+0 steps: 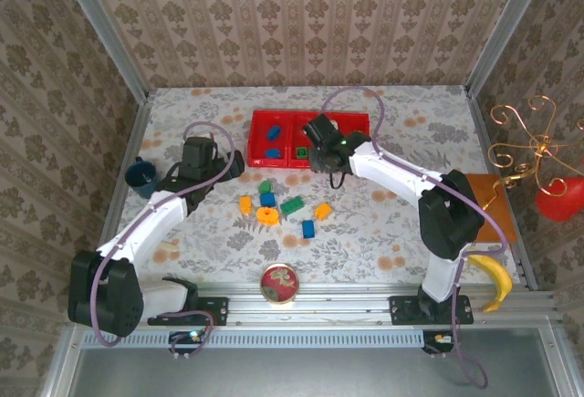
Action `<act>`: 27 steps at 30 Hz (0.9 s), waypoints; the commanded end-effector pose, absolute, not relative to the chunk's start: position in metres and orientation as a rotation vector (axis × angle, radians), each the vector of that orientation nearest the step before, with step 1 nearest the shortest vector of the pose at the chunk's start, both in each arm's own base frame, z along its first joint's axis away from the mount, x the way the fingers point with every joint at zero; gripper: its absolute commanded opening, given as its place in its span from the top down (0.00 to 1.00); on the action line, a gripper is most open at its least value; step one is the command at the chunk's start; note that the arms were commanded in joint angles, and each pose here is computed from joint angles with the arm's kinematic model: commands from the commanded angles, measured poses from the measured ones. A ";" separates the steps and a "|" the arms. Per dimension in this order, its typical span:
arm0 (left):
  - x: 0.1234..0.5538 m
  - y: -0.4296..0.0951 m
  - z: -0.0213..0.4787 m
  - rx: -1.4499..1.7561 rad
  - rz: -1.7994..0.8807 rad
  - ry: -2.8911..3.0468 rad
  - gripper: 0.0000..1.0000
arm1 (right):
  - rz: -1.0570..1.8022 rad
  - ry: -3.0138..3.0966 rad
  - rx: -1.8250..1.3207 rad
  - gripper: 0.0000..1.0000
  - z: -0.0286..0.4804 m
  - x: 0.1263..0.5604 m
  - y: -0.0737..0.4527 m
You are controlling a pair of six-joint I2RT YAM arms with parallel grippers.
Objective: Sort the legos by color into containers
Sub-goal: Place the lego in the container.
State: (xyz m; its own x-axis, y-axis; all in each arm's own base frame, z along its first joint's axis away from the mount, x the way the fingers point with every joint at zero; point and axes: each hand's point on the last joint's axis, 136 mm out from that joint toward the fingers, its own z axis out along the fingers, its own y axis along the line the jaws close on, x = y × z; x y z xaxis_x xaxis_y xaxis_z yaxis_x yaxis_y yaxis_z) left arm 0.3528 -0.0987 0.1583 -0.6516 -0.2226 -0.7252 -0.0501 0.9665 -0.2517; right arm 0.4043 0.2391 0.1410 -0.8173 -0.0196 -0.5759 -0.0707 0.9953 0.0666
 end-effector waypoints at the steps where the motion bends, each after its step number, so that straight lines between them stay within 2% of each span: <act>1: 0.348 -0.097 0.162 -0.225 -0.292 2.262 0.00 | 0.036 2.515 -0.126 0.86 0.141 0.417 0.241; 14: 0.347 -0.093 0.160 -0.236 -0.285 2.271 0.00 | -0.032 2.446 -0.188 0.86 0.141 0.470 0.263; 27: 0.347 -0.091 0.157 -0.240 -0.293 2.275 0.00 | -0.050 2.466 -0.172 0.84 0.122 0.494 0.262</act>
